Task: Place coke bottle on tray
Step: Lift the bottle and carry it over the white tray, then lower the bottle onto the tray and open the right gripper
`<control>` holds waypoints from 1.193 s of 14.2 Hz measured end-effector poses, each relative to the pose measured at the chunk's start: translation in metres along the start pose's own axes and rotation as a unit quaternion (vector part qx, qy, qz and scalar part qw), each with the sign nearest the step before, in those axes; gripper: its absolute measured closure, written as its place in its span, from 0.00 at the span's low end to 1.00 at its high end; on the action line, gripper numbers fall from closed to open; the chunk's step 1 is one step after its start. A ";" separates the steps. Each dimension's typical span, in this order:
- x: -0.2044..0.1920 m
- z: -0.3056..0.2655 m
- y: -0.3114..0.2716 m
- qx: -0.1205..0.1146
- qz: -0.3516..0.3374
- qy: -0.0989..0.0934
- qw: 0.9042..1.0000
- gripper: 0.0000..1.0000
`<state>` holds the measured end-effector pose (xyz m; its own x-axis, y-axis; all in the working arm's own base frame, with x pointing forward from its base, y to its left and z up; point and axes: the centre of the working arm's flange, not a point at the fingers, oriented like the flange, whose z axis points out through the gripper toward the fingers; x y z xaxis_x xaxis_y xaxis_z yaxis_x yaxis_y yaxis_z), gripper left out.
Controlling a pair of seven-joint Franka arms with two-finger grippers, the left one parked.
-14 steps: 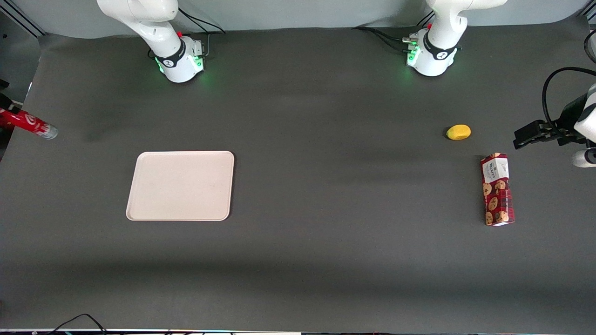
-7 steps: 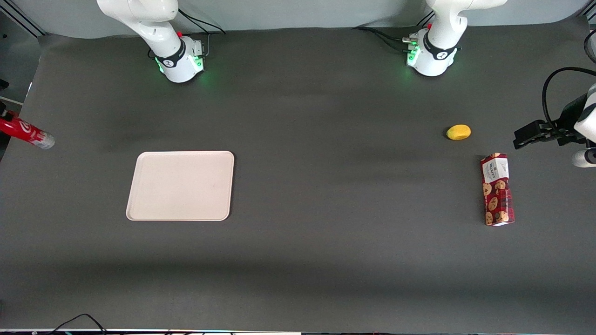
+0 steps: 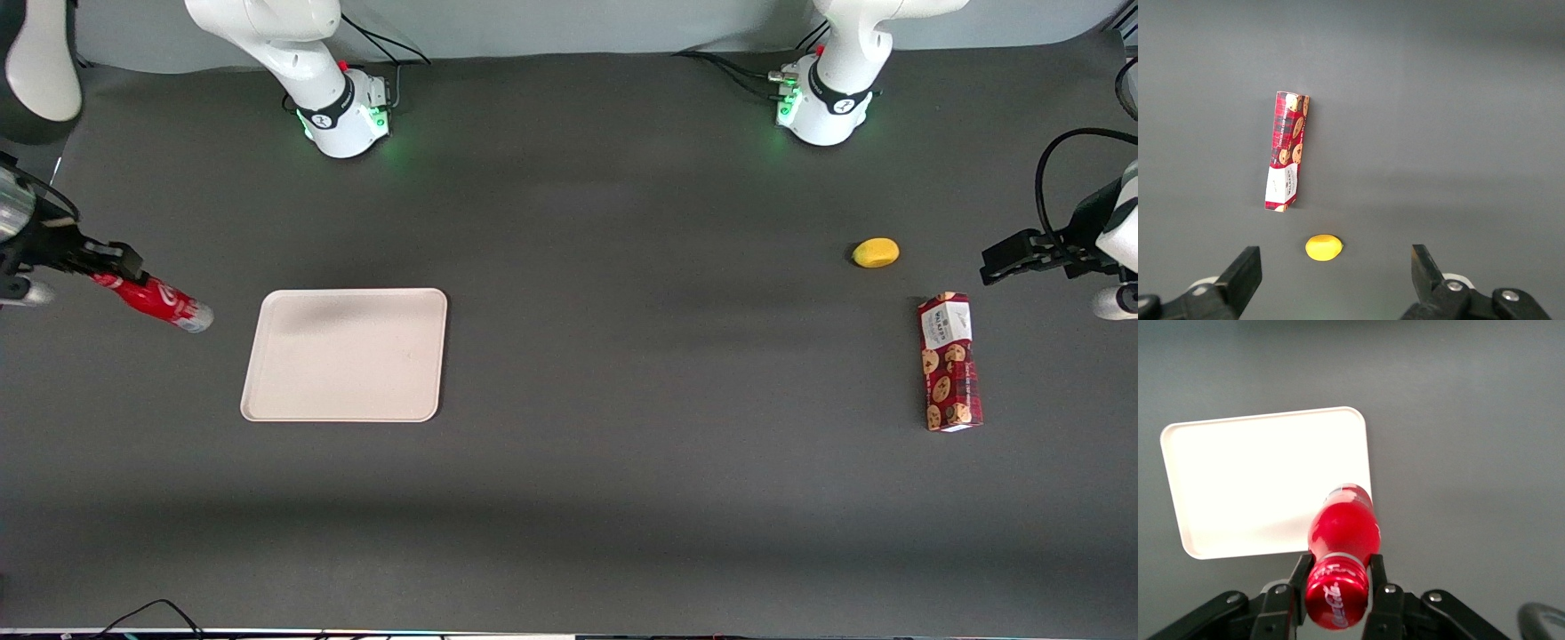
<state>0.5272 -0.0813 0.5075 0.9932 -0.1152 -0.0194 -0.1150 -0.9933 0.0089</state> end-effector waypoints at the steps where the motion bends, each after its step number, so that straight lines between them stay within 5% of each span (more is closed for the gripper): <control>1: 0.008 0.011 -0.006 0.003 -0.003 0.000 1.000 0.61; 12: 0.067 0.132 -0.049 0.011 0.009 0.013 1.000 0.61; 17: 0.073 0.169 -0.061 0.013 0.005 -0.003 1.000 0.61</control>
<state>0.6035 -0.0303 0.3367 0.9918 -0.1254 -0.0258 -0.1259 -0.9919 -0.0166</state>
